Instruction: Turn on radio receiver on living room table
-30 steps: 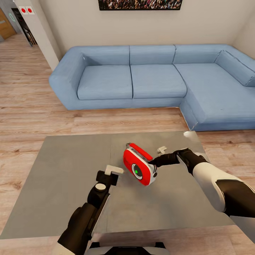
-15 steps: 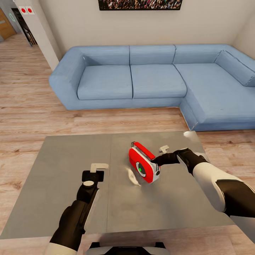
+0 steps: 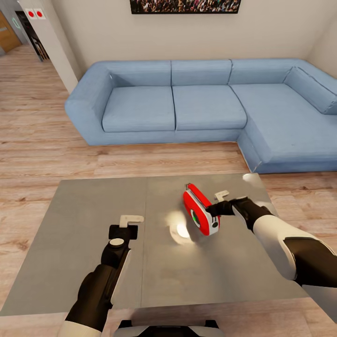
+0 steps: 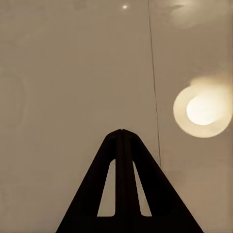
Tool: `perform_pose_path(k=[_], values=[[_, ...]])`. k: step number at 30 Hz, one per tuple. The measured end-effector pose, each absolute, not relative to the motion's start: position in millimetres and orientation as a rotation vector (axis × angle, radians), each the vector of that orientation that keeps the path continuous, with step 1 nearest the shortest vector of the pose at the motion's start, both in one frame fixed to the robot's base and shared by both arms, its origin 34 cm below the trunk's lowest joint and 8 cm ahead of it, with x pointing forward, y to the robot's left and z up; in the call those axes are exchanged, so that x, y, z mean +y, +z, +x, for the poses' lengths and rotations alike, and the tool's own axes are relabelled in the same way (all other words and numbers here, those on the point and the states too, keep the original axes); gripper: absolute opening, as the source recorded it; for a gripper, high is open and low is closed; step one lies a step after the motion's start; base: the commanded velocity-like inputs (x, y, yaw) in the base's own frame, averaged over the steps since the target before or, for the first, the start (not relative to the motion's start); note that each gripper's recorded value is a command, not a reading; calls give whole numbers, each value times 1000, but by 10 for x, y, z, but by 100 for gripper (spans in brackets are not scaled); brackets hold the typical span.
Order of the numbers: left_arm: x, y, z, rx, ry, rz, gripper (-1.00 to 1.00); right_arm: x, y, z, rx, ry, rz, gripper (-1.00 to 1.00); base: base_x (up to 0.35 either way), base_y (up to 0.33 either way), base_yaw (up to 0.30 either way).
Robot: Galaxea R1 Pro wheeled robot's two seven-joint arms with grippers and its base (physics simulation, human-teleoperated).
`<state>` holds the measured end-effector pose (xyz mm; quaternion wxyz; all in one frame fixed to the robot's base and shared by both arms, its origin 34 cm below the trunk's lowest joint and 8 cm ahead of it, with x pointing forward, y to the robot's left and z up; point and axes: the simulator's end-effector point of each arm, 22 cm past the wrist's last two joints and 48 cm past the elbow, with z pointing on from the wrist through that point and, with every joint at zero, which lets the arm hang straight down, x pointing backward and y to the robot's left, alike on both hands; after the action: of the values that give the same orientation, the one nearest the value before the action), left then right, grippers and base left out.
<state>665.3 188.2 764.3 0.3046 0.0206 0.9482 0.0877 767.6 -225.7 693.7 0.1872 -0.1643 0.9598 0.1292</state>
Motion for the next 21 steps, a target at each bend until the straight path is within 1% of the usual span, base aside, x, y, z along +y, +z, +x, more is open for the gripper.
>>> perform_pose_path(k=[7,13,21], values=[[1871,7642,6655,2512,228,55,-100,-2263,6930,7708,2683,354,-443,-100,0,0,0],[1665,7603,6641,2529,101,77,-100,-2255,6920,7711,2664,358,-445,-100,0,0,0],[1636,7598,6641,2529,76,77,-100,-2222,6915,7728,2613,366,-465,-100,0,0,0]])
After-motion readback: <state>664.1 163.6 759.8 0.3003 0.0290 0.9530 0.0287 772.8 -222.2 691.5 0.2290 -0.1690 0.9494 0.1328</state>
